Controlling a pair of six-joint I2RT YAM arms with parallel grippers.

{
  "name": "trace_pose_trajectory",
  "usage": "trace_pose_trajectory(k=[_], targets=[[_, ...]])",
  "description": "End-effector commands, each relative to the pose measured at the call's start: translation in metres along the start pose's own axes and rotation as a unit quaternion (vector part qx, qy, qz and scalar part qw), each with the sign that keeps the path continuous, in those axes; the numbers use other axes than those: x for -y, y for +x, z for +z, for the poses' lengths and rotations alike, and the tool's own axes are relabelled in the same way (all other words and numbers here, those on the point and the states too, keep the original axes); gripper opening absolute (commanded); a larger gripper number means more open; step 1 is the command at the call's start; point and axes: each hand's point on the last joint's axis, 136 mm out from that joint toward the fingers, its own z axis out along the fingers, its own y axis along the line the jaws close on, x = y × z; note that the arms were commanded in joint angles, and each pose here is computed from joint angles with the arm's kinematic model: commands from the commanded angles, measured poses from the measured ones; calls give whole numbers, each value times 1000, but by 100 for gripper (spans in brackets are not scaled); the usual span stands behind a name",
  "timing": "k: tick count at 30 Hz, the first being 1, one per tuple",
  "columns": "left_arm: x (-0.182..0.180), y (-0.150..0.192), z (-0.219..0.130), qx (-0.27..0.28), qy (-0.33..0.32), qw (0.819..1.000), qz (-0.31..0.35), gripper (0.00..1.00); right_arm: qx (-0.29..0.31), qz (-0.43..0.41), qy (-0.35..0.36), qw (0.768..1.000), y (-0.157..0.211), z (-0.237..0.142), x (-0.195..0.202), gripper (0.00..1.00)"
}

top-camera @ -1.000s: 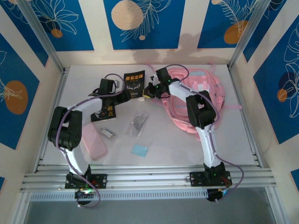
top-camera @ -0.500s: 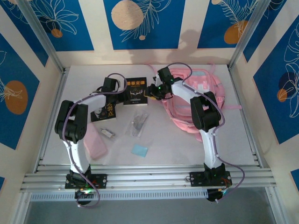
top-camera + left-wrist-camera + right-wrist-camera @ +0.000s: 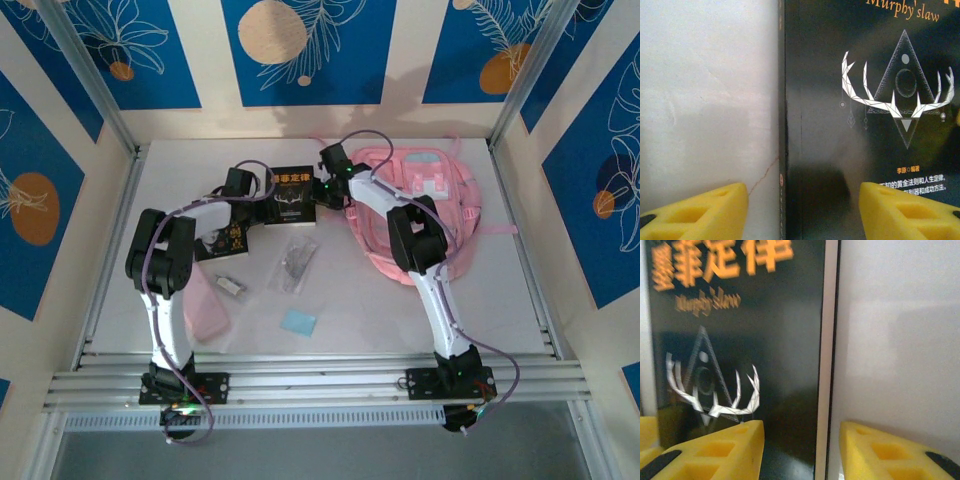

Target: Pack books, pencil case, and school supplies into a backpack

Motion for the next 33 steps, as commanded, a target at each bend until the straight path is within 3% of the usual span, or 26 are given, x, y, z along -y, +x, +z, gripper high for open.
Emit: trace_pose_trajectory(k=[1, 7, 12, 18, 20, 26, 33], targets=[[-2, 17, 12, -34, 8, 999, -3, 58, -13, -7, -12, 1000, 6, 0, -16, 44], [-3, 23, 14, -43, 7, 999, -5, 52, -13, -13, -127, 992, 4, -27, -68, 42], [-1, 20, 12, -39, 12, 999, -3, 50, -3, -20, -157, 987, -4, -53, -88, 42], [0, 18, 12, -38, 13, 999, -4, 50, -11, -9, -164, 986, -2, -49, -91, 40], [1, 18, 12, -39, 14, 999, -4, 50, -17, 0, -159, 987, 0, -44, -86, 36], [1, 18, 6, -35, 13, 999, -5, 52, -22, 28, -146, 989, -4, -40, -73, 3], [23, -7, -21, 5, 79, 996, -29, 70, -16, 13, -185, 983, -12, -70, -86, 0]])
